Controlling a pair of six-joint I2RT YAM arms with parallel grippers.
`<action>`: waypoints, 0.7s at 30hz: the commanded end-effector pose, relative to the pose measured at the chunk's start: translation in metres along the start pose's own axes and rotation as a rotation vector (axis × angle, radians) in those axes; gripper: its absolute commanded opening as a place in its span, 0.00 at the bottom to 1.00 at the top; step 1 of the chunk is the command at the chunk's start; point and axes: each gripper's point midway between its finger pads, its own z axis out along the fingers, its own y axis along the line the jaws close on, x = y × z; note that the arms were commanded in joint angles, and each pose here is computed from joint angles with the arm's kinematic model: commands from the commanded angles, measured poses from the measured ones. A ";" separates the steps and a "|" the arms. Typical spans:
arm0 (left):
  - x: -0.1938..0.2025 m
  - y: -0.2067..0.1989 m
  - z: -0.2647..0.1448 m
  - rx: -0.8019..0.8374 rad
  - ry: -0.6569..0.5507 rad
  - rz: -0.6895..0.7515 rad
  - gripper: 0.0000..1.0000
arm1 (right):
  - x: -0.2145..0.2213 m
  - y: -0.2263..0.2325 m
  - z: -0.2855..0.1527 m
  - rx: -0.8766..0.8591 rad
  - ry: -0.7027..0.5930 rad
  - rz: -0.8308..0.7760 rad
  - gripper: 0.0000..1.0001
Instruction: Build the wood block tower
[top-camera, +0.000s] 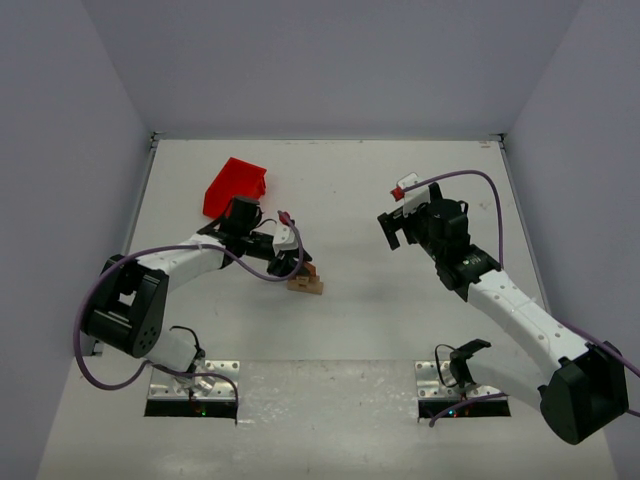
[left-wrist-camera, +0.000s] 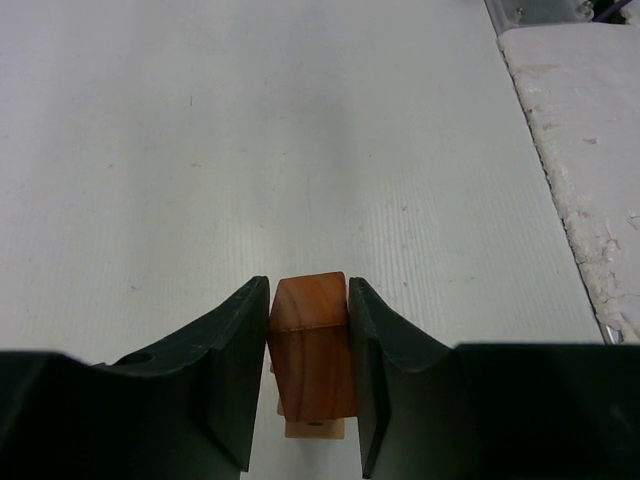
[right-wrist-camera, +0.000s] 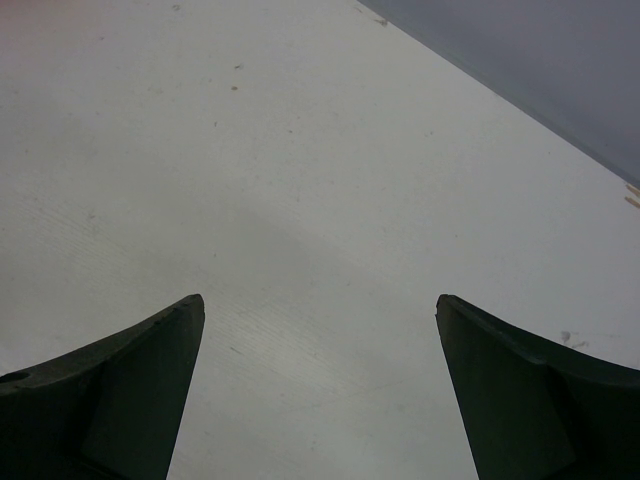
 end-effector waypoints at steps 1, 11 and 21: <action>-0.002 -0.006 -0.002 0.013 -0.002 0.050 0.39 | -0.013 -0.004 -0.003 0.011 -0.048 0.005 0.99; -0.003 -0.005 -0.004 0.016 0.019 0.071 0.57 | -0.017 0.000 -0.005 -0.015 -0.070 0.005 0.99; 0.002 0.014 -0.012 -0.060 0.076 0.104 0.63 | -0.016 0.002 -0.006 -0.022 -0.066 0.006 0.99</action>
